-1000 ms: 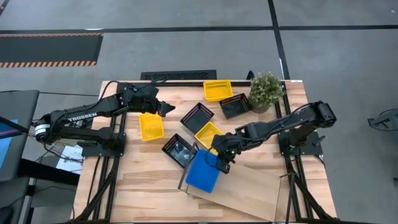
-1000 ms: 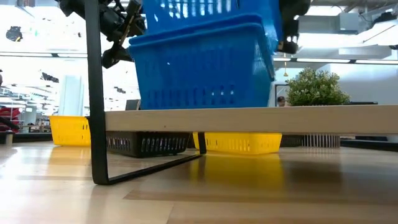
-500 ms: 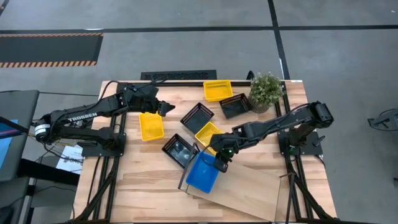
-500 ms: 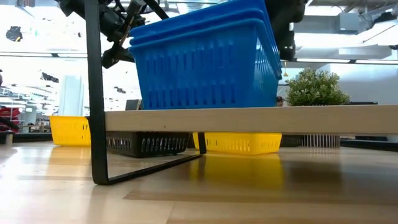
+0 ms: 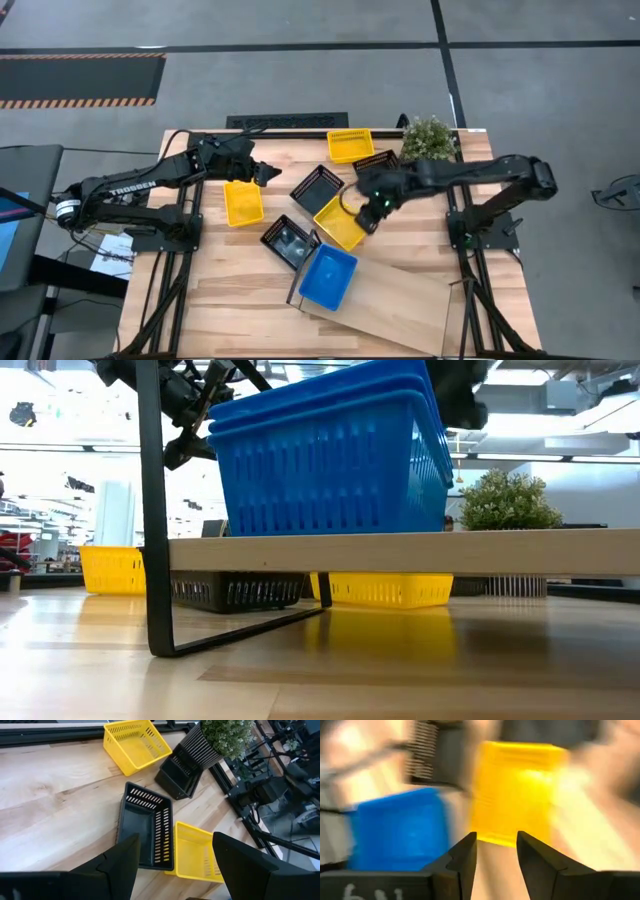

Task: Stack baskets on shelf by color
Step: Put the top right black bin on the shelf, then put the bottom right yellow bin on the shelf

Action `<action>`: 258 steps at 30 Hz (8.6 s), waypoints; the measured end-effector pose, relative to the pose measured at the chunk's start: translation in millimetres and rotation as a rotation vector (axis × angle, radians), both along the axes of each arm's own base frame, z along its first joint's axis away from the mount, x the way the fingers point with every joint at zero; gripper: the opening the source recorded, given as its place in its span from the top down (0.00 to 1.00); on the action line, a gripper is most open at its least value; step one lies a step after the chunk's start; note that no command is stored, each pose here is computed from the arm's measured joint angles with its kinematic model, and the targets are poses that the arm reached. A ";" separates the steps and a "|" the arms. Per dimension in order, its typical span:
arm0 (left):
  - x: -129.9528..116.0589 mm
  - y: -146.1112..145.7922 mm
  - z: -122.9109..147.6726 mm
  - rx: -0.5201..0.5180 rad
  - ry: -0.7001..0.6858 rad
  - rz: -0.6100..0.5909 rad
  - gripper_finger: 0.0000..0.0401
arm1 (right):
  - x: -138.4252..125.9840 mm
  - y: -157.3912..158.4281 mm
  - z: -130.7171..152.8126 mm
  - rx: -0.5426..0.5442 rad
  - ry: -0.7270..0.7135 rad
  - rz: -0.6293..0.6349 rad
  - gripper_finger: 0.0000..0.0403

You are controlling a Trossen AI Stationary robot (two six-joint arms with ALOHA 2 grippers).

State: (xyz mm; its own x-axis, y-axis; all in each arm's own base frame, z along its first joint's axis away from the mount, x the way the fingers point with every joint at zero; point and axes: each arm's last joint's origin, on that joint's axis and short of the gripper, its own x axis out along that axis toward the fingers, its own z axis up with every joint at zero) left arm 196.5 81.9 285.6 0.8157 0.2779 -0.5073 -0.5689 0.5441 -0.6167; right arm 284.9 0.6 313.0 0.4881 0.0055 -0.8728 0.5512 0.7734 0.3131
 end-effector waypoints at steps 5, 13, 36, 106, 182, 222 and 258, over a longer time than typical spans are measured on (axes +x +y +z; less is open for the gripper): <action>-0.4 0.7 -0.3 0.005 0.006 0.030 0.41 | -12.7 -38.0 -25.4 -0.045 0.182 -0.150 0.52; -0.7 1.4 -0.3 0.021 0.013 0.049 0.41 | -3.1 -85.7 -60.1 -0.101 0.066 -0.258 0.48; -1.8 1.7 -1.8 0.041 0.041 0.057 0.41 | 21.5 -132.9 -135.4 -0.109 0.241 -0.265 0.56; -3.6 0.0 -5.5 0.007 0.074 0.029 0.41 | 4.1 279.9 -66.6 -0.099 0.214 0.222 0.95; -6.2 -4.3 -10.5 -0.029 0.125 -0.085 0.41 | 75.6 33.5 35.6 -0.359 0.354 0.033 0.52; -8.5 -2.1 -12.3 -0.004 0.166 0.010 0.41 | 30.4 22.2 -128.4 -0.388 0.299 0.957 0.65; -9.7 -2.6 -13.9 -0.008 0.185 0.008 0.41 | -84.3 91.7 54.7 0.046 0.083 0.243 0.99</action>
